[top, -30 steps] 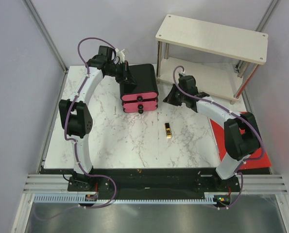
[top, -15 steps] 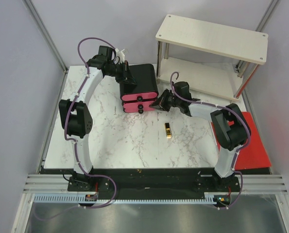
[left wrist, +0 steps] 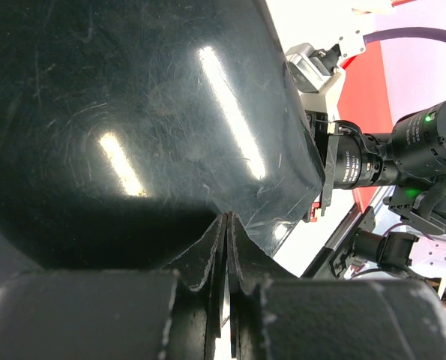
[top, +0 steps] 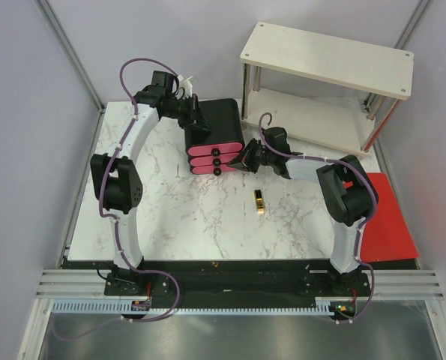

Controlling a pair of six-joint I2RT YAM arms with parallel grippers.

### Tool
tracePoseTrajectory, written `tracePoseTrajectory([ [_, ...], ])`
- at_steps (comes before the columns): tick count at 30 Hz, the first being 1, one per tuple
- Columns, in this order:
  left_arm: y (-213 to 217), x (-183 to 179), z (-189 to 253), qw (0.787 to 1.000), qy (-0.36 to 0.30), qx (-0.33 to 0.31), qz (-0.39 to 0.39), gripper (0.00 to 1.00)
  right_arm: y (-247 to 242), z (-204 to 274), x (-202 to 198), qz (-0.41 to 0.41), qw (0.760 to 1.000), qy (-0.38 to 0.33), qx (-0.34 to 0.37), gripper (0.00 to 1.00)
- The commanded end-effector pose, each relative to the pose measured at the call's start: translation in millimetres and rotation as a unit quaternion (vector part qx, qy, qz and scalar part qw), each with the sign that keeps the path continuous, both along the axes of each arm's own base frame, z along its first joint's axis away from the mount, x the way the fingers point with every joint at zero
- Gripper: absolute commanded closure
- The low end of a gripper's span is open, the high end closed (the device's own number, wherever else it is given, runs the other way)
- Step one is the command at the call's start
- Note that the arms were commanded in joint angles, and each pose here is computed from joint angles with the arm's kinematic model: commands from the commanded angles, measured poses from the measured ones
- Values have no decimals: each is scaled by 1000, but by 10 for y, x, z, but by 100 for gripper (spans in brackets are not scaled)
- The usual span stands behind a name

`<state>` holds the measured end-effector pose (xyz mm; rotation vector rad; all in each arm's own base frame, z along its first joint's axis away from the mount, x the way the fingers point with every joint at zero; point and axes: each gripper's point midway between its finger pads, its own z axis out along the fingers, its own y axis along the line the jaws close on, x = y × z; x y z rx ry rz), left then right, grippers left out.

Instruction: Organize the makeup

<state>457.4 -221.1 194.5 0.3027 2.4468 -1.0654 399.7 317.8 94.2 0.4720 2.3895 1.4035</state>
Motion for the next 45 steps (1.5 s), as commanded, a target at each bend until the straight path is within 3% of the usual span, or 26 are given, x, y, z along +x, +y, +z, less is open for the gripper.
tracePoseTrajectory([
  [1,483,-458,-1177,973,159,168,14,91,36,280,353,-34,998,-49,25,100],
  [5,489,-456,-1189,972,161,170,16,91,14,211,178,-25,999,-9,27,99],
  [8,469,-458,-1200,972,164,166,14,91,-18,110,41,-18,999,32,33,82],
  [11,481,-459,-1221,972,165,168,16,91,-26,58,-9,-23,997,49,54,75],
  [12,481,-470,-1228,971,167,168,15,91,-18,35,-24,-21,997,54,54,65],
  [14,486,-466,-1233,971,166,169,15,91,-5,-36,-39,-20,996,68,54,62],
  [16,477,-469,-1232,971,166,169,14,91,-2,-86,-41,-22,995,79,57,63],
  [20,484,-463,-1232,972,165,169,13,91,67,-80,-48,-12,995,79,61,100],
  [31,485,-470,-1236,971,166,169,13,91,340,21,-100,15,993,84,75,100],
  [45,495,-480,-1258,971,167,172,11,91,581,411,36,-13,984,92,153,100],
])
